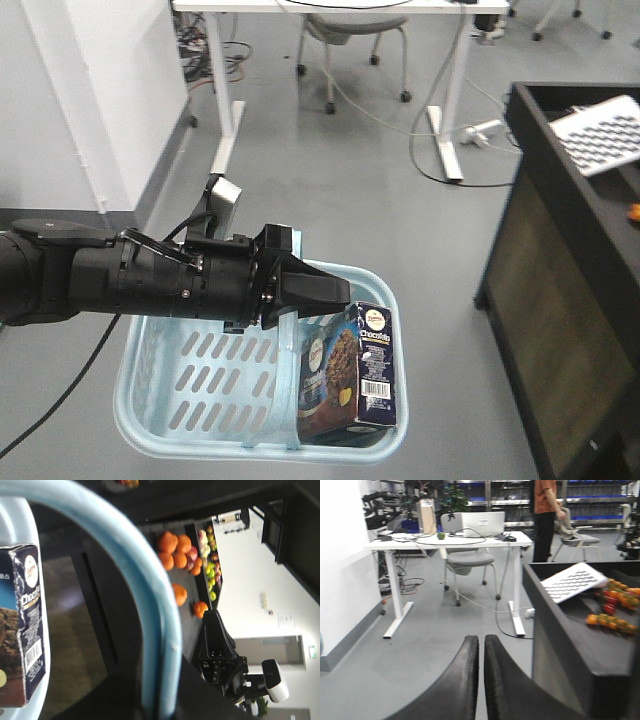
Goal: Left arm holds basket, right arm returns cookies
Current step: 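Keep holding the basket with the left gripper while turning the base, then drive up to the snack shelf holding the basket in the left gripper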
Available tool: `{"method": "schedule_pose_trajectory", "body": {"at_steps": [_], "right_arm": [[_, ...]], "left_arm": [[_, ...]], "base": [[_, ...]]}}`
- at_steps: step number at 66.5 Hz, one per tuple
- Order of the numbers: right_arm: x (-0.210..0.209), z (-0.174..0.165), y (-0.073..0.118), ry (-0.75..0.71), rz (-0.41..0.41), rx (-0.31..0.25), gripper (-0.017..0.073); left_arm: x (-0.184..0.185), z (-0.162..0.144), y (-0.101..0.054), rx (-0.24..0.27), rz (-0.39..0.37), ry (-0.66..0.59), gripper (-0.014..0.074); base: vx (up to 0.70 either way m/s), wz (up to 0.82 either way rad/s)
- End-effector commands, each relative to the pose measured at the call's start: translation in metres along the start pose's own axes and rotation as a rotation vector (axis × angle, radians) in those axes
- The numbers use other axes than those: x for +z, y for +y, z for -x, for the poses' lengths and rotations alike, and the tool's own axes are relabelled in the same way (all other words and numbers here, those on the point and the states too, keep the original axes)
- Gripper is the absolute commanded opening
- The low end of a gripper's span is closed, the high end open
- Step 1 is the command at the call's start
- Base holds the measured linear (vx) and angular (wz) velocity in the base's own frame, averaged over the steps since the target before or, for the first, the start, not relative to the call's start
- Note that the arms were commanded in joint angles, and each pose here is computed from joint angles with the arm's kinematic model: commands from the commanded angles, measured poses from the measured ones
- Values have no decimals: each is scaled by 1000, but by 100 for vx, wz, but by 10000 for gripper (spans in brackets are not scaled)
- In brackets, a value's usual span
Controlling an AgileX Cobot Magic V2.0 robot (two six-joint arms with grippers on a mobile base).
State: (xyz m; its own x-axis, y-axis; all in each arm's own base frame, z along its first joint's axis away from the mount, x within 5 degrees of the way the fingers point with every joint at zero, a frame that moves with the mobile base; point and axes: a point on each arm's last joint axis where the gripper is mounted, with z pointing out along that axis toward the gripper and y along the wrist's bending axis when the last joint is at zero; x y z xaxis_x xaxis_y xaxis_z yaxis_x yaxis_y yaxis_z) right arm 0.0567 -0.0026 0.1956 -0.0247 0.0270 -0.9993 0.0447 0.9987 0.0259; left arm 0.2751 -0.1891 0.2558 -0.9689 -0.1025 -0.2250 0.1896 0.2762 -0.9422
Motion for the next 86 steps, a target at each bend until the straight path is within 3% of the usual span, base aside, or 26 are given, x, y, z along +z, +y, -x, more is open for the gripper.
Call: {"method": "schedule_pose_trajectory", "body": {"at_steps": [1,86], "right_arm": [[0,2,0,-74,-3,-17,-6],[0,2,0,-74,-3,-17,-6]], "left_arm": [[-7,4,-34,14,-150,-49,-3],[-7,4,-34,14,-151,-49,-3]], "base": [[32,42],[25,73]]}}
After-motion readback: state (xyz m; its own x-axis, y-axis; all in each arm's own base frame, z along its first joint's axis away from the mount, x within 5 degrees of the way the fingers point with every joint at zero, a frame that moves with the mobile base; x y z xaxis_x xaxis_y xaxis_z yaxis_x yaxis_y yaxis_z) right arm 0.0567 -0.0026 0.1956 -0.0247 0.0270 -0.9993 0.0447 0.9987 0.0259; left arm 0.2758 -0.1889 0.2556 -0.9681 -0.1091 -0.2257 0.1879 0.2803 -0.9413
